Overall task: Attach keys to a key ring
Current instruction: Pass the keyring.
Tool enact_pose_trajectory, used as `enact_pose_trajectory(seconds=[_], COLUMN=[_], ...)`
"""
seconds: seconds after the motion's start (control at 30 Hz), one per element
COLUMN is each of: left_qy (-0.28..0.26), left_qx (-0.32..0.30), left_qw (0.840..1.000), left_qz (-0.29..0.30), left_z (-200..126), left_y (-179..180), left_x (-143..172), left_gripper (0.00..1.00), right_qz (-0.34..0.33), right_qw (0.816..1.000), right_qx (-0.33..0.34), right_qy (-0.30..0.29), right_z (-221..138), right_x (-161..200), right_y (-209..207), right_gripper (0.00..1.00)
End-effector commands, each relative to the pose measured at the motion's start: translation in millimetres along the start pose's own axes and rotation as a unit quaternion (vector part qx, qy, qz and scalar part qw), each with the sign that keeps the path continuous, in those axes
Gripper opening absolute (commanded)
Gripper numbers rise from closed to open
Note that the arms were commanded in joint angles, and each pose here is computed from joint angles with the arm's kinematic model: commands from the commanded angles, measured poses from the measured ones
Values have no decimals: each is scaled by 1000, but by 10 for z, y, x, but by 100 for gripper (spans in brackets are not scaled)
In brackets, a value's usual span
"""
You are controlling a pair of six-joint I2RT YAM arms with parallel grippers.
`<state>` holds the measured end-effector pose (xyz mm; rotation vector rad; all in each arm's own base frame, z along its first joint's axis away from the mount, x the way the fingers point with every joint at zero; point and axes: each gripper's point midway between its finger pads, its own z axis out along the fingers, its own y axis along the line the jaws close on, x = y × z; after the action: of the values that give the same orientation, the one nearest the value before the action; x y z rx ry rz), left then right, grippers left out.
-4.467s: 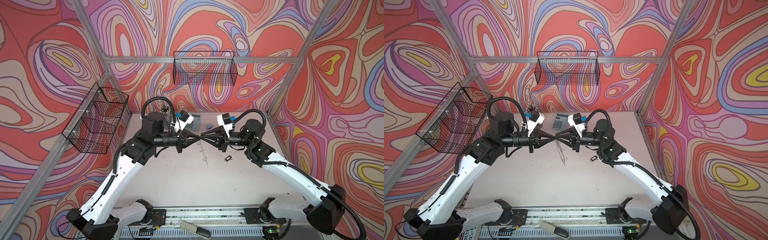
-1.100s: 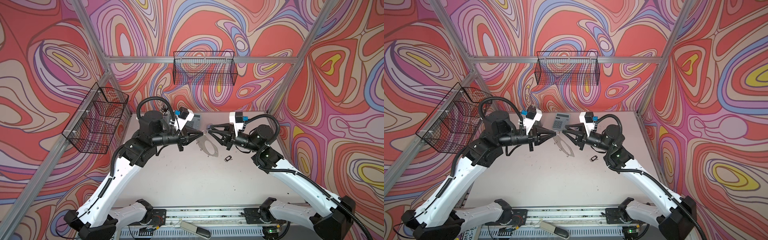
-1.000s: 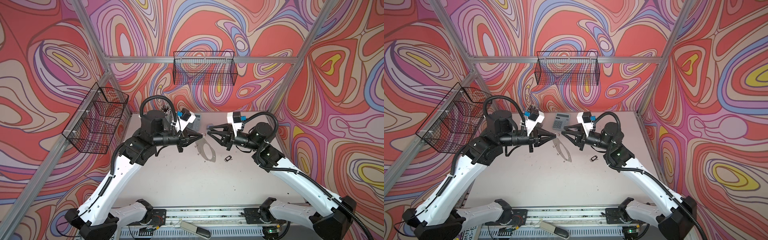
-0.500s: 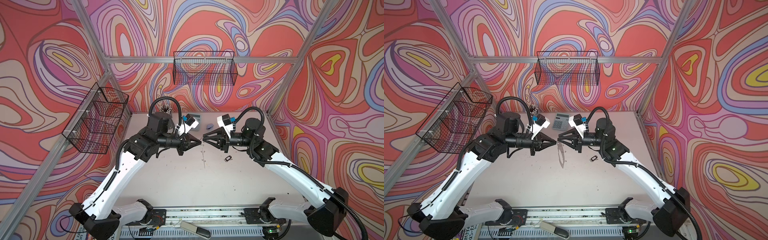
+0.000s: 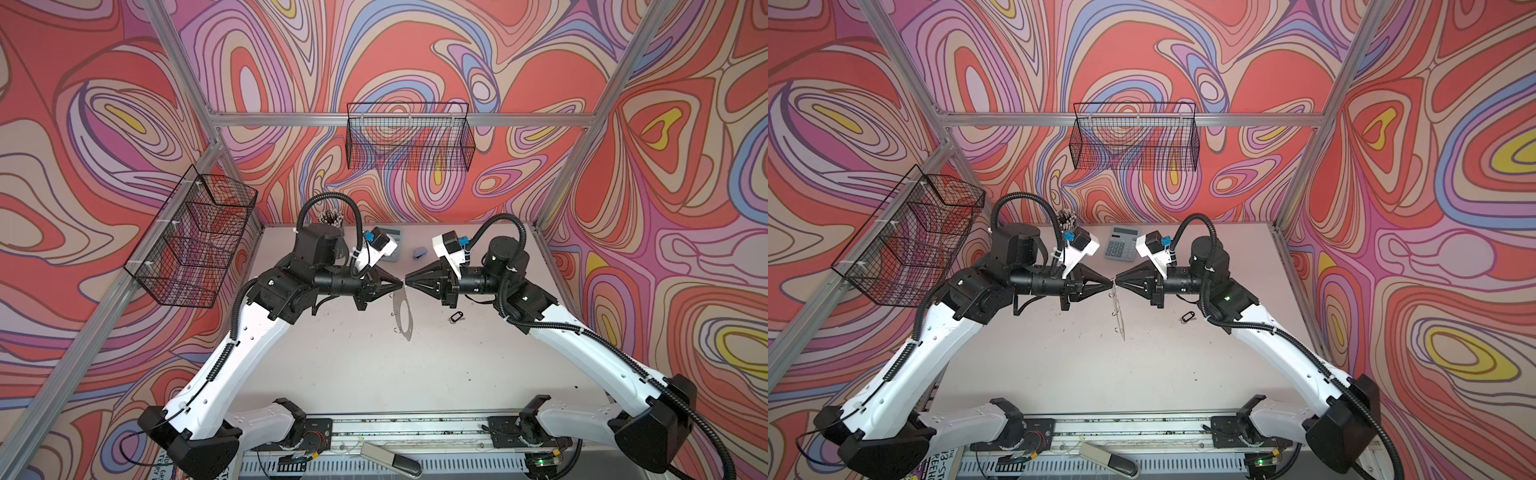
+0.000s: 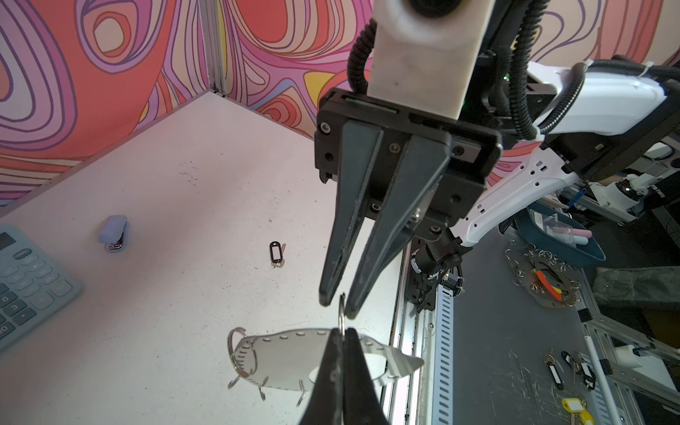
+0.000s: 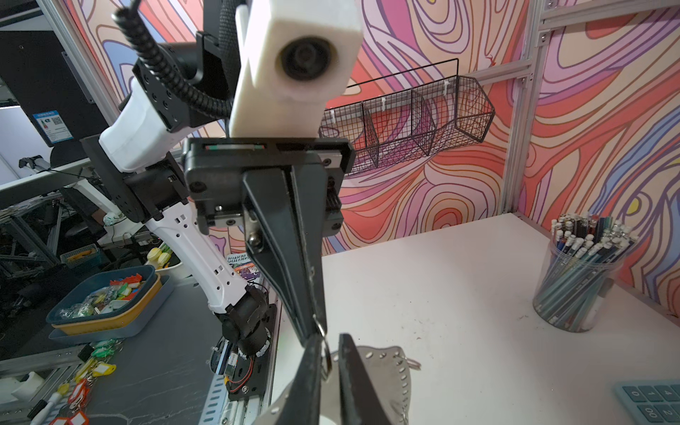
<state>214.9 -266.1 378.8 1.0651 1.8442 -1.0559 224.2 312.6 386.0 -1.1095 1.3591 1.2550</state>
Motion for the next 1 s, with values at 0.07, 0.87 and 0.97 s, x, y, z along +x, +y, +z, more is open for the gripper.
enact_pose_trajectory(seconds=[0.07,0.87,0.97], left_qy=[-22,-18,-18], left_qx=[9,19,20], left_qw=[1000,1000,1000], left_qz=[16,13,13], left_z=[-31,-10,-3], left_y=[-36,-51,-49], left_x=[-143,-120,-118], left_gripper=[0,0,0], right_qz=[-3,9,12], right_qw=[1000,1000,999], right_qx=[-13,-22,-32], right_qy=[-4,5,6], right_z=[-2,-10,-6], right_x=[-5,45,54], right_y=[38,77,103], right_gripper=[10,0,0])
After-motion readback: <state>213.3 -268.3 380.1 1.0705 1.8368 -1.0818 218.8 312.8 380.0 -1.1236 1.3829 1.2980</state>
